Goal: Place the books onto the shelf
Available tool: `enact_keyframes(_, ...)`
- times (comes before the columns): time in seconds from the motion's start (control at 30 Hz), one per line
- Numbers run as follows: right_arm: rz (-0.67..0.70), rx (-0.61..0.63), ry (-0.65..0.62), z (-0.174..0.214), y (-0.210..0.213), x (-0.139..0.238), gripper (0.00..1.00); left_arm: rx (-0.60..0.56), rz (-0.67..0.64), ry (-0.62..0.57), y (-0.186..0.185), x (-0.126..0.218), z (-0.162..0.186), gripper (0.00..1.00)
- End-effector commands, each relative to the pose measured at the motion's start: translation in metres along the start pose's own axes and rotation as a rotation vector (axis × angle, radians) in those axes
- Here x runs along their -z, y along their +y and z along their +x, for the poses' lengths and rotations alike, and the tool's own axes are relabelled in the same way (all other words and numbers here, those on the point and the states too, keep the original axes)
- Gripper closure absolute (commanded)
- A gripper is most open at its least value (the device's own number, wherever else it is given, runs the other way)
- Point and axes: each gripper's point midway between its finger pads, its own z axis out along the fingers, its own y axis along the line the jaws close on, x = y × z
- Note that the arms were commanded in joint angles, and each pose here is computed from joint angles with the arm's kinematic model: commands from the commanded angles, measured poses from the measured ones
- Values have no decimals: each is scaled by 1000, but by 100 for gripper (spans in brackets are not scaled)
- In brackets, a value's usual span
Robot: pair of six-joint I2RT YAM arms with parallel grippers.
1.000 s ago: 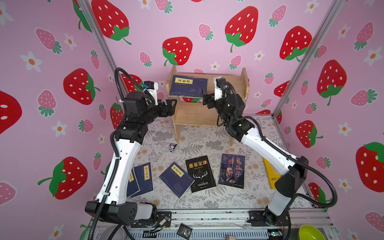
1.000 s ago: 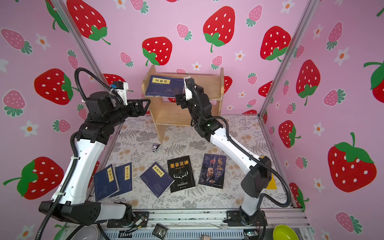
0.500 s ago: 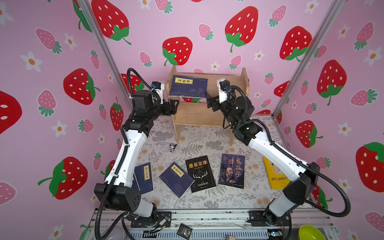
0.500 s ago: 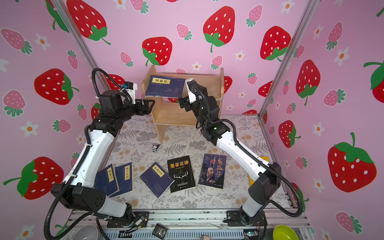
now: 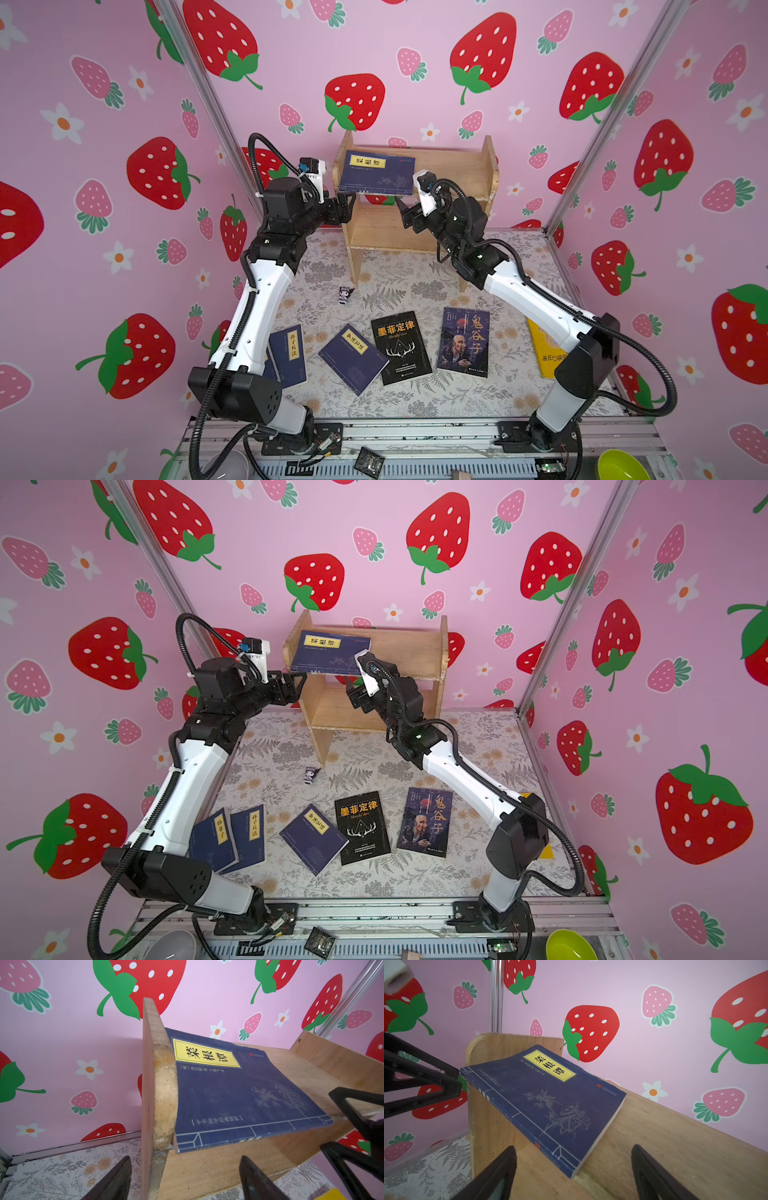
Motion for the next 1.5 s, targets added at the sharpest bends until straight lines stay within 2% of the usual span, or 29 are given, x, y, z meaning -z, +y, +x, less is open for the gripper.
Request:
enact_keyframes(0.0,40,5,-45,-12,-9,-3,13,-11,-17,-54,4,-1,-16,18)
enact_keyframes(0.53,63,-43,-65,-11,-11,-13,16,0,-63,-68,14,-7,-18,19)
enact_keyframes(1.07,96,-9,-43,-2,-14,-23,18,9,-61,-45,14,-8,-9,19)
enact_keyframes(1.47,90,-10,-80,-21,-17,-14,17,-15,-119,-67,19,9,-18,16)
